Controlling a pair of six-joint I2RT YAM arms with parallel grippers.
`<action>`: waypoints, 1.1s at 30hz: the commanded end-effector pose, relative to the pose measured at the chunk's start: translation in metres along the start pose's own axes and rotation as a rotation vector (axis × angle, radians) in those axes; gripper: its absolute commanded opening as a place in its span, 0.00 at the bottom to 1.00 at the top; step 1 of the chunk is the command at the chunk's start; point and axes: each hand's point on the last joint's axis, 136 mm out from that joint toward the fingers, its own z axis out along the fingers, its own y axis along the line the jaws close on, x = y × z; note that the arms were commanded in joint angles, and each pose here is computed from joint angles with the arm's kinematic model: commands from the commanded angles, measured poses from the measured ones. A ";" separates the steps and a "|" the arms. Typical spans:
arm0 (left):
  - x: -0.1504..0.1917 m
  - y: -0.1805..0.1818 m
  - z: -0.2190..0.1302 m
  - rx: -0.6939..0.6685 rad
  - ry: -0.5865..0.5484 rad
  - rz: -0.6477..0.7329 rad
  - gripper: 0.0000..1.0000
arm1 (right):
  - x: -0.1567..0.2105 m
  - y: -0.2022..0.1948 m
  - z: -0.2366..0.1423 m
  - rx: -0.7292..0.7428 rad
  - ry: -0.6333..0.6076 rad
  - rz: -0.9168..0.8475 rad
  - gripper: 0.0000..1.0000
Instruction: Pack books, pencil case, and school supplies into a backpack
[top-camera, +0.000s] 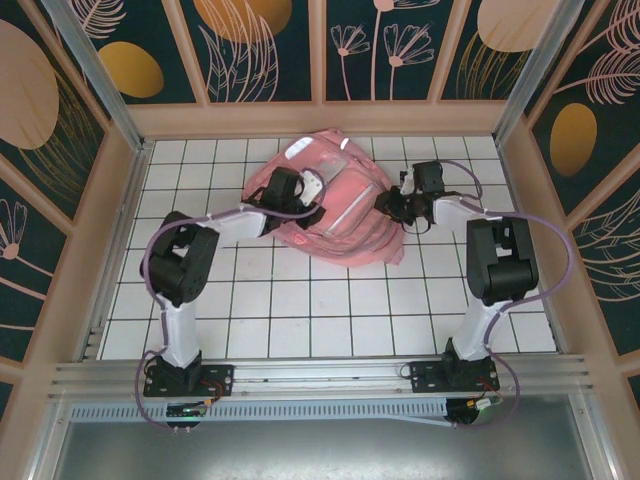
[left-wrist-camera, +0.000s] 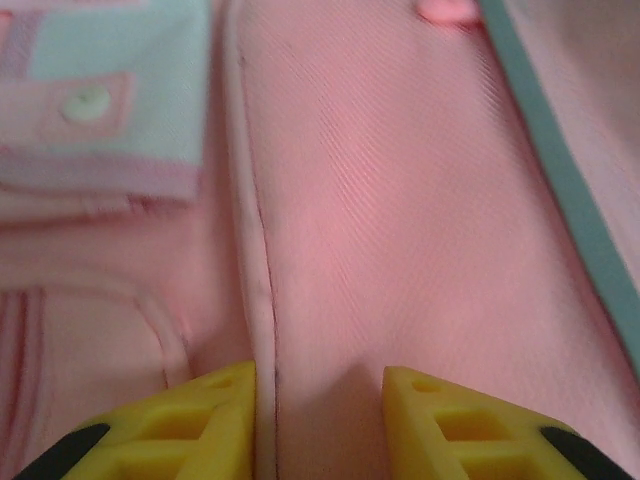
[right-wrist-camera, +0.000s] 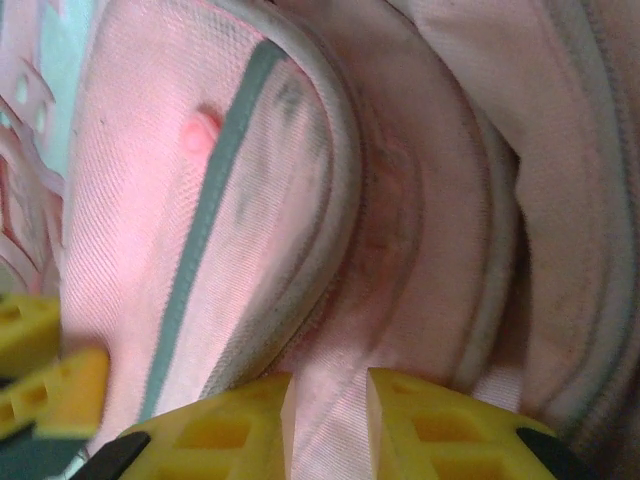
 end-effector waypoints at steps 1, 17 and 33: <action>0.031 -0.075 -0.018 0.249 0.067 -0.033 0.34 | -0.023 0.017 0.007 -0.081 -0.035 -0.054 0.24; 0.009 -0.116 -0.059 0.272 0.077 0.637 0.50 | -0.017 0.032 -0.027 -0.074 -0.061 -0.084 0.28; 0.031 -0.118 -0.018 0.085 0.066 0.766 0.48 | 0.077 0.024 -0.082 -0.036 0.025 -0.055 0.44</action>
